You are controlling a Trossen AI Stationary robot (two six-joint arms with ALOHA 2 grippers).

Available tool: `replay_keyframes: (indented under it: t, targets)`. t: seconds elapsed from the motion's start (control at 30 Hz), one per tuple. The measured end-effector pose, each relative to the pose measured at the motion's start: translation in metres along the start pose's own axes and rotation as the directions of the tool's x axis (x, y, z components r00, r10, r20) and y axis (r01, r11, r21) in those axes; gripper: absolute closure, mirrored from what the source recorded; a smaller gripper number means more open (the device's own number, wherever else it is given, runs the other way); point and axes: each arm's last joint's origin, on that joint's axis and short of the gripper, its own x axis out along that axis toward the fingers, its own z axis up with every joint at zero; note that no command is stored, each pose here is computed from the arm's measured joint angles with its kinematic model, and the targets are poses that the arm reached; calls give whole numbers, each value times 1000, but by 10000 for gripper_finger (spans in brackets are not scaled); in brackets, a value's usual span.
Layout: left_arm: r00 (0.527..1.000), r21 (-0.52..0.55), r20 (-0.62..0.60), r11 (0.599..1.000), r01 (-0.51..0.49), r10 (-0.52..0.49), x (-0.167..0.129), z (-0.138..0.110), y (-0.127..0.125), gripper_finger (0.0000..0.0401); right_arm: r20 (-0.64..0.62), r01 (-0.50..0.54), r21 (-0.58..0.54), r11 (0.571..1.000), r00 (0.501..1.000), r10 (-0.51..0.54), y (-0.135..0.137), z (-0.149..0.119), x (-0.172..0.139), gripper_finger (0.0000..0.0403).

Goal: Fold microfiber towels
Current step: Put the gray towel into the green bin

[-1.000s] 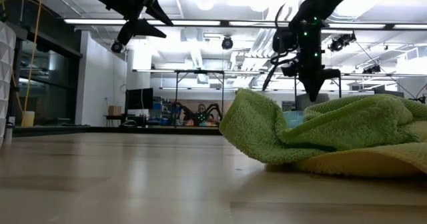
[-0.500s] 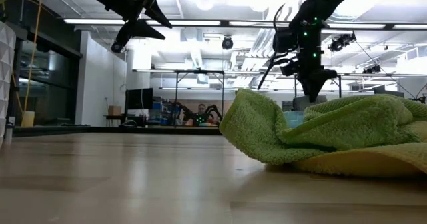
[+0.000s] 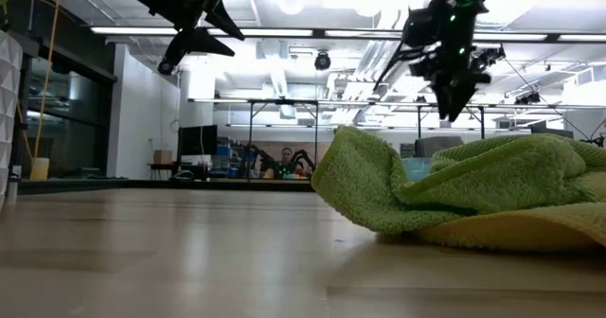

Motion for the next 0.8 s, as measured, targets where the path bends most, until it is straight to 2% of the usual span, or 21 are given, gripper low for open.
replay_keyframes:
  t: [0.17, 0.23, 0.33, 0.53, 0.8]
  targets:
    - [1000, 0, 0, 1000, 0, 0, 0, 0, 0, 226, 22, -216, 39, 976, 976, 216, 18, -12, -11, 223]
    - [1000, 0, 0, 1000, 0, 0, 0, 0, 0, 226, 23, -267, 36, 963, 964, 266, 22, -14, -12, 230]
    - [1000, 24, 0, 1000, 0, 0, 0, 0, 0, 226, 30, -268, 17, 963, 963, 267, 23, -14, -7, 242]
    - [1000, 53, 0, 999, 0, 0, 0, 0, 0, 226, -25, -336, -58, 940, 942, 335, 44, -22, 30, 253]
    - [1000, 52, 5, 999, -10, 9, 0, 0, 1, 226, 30, -244, -95, 965, 968, 248, 52, -21, 63, 253]
